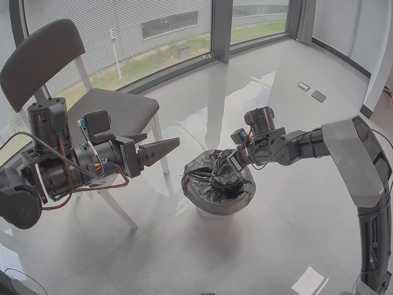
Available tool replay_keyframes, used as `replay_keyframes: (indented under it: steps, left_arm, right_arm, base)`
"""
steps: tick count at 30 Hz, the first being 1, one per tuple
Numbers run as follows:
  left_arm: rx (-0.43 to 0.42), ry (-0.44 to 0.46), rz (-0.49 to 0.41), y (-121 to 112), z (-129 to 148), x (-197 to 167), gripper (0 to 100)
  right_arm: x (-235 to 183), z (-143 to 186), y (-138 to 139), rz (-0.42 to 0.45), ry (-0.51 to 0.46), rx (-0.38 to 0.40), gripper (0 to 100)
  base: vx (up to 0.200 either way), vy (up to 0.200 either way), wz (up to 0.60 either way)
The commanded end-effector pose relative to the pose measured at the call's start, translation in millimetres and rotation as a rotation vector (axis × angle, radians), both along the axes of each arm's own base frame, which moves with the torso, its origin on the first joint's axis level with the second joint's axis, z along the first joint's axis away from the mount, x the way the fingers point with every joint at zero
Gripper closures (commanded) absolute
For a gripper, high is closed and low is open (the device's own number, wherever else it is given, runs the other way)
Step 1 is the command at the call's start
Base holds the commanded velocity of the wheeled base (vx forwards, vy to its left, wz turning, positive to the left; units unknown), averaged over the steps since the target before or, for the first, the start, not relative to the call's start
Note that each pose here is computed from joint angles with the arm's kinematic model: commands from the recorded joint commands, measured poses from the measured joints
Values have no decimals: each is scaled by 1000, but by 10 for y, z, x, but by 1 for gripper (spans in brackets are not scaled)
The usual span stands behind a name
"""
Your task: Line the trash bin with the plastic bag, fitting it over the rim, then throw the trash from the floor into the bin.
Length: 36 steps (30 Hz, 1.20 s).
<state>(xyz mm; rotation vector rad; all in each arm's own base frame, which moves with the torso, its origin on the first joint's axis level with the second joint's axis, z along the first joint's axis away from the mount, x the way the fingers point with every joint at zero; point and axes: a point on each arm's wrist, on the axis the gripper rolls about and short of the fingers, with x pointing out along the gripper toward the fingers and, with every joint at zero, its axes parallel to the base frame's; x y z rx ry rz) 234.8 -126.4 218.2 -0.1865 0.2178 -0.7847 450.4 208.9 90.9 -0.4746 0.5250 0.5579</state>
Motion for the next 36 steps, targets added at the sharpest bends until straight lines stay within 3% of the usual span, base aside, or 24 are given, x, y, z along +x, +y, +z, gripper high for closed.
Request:
replay_keyframes:
  steps: [1,6,16,28,29,36]
  left_arm:
    - [-5,1,3,6,6,4,0]
    - [-3,3,18,40,-3,20,0]
    - [-1,7,20,45,-16,18,0]
    - [2,10,20,49,-29,10,0]
    - [2,10,20,49,-29,10,0]
    - [1,5,19,67,-18,-28,0]
  right_arm:
    - [208,-207,-2,-19,-3,5,100]
    - [313,-333,45,-19,7,3,100]
    - [224,-1265,236,-39,223,-24,100]
    - [329,-1156,34,-76,198,-16,100]
    - [329,-1156,34,-76,198,-16,0]
    - [359,-703,-15,-83,114,26,0]
  base:
    - [0,0,0]
    - [0,0,0]
    - [0,0,0]
    - [0,0,0]
    - [0,0,0]
    - [0,0,0]
